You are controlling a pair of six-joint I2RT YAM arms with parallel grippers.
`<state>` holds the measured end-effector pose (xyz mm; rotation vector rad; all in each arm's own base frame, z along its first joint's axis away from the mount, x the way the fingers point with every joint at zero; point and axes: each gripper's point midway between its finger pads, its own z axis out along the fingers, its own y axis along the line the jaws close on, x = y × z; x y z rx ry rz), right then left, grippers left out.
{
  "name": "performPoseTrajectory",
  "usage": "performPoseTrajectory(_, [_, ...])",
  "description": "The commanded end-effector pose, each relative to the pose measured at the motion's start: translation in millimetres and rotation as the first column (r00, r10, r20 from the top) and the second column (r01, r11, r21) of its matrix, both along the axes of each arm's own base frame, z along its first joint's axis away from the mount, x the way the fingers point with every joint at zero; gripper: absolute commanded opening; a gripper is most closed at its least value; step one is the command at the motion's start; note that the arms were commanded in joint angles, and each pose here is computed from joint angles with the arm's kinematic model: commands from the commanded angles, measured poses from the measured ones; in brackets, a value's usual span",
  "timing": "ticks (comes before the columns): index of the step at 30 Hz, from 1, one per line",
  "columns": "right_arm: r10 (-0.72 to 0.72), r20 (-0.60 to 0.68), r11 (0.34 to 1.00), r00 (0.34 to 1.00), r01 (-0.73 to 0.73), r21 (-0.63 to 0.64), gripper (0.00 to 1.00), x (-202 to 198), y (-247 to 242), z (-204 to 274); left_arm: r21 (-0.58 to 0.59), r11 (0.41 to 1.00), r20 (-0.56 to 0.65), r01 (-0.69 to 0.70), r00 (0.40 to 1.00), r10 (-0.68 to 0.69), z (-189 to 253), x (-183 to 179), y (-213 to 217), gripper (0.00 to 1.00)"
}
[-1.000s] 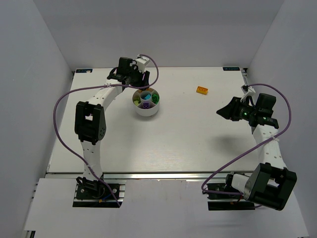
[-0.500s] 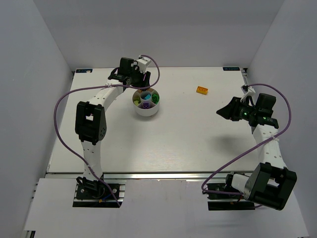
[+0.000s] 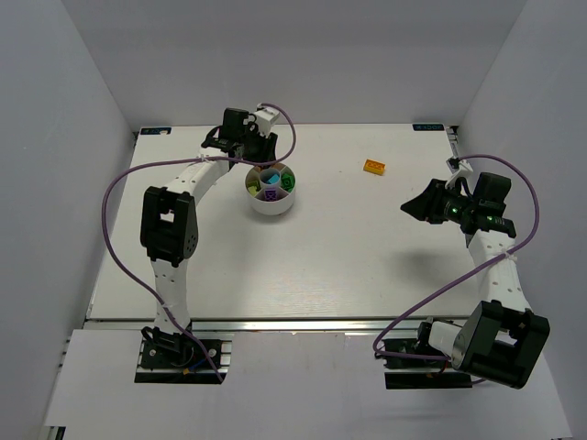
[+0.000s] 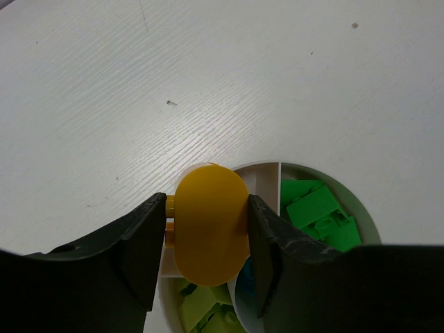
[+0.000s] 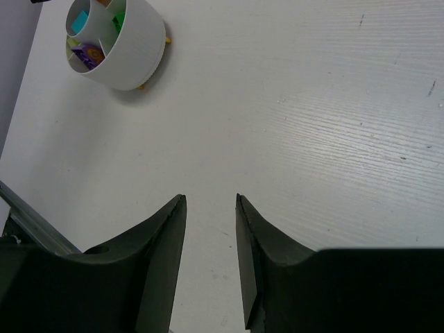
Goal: Sort the legos into containers by color
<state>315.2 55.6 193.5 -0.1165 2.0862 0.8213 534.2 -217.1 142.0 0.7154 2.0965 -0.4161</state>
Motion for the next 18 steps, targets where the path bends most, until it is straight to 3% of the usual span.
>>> performPoseTrajectory(1, [0.018, 0.036, 1.0, 0.999, -0.018, -0.007, 0.41, 3.6, 1.3, 4.6, -0.004, 1.0, 0.028, 0.011, 1.0, -0.011, 10.8, -1.1, -1.3, 0.54])
performPoseTrajectory(18, [0.021, 0.035, 1.0, 0.999, -0.021, -0.003, 0.41, 3.3, 1.6, 4.3, -0.02, 0.982, 0.089, 0.187, 0.979, -0.184, 33.6, -18.2, -17.1, 0.49])
